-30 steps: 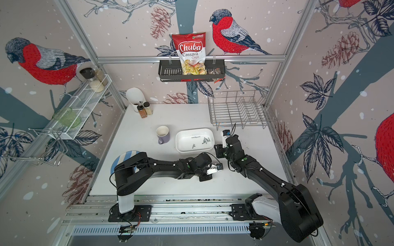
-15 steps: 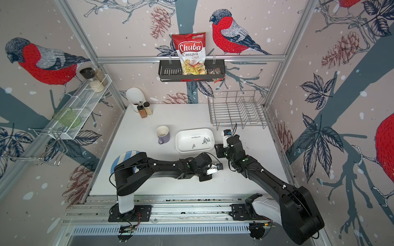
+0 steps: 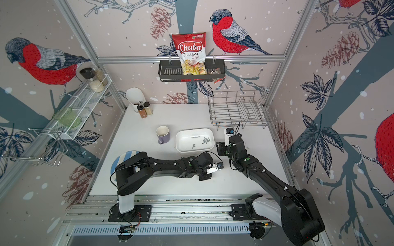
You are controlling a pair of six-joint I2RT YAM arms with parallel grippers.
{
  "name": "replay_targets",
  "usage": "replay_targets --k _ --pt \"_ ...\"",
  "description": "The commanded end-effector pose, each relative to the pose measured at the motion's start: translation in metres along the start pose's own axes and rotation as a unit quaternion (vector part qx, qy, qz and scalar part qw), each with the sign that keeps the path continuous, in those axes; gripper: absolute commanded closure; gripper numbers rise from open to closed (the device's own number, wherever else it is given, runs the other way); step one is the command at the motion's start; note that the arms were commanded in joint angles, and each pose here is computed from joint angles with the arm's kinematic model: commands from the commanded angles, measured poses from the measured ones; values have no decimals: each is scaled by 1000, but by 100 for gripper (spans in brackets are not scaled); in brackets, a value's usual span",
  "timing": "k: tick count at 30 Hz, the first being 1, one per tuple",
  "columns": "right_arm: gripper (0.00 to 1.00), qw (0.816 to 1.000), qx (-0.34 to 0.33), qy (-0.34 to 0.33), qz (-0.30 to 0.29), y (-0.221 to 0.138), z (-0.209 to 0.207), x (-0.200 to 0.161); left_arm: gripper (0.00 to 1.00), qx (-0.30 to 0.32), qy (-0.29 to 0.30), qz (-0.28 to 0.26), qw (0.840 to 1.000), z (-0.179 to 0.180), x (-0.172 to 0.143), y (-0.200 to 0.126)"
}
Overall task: Put the screws on the desktop into the storage box
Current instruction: Pick up the screw from the center of the board.
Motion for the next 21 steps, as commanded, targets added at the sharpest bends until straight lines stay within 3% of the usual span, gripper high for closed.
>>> replay_targets --k 1,5,14,21 --pt "57 1000 -1 3 -5 -1 1 3 84 -36 -11 72 997 -14 -26 2" --pt "57 1000 -2 2 -3 0 1 3 85 -50 -16 94 994 -16 -30 6" --pt "57 1000 5 1 -8 -4 3 4 100 -65 -14 97 993 -19 -31 5" --pt "57 1000 8 1 -9 -7 4 5 100 -65 -11 96 993 -19 -30 1"
Point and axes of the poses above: each gripper's point midway between its finger pads, its own y axis out along the fingers, its own z axis along the line the jaws close on, x = y × z, the point moved 6 cm from there along -y, back along the fingers, and after that the axes turned 15 degrees about y, right-handed, at the moved point
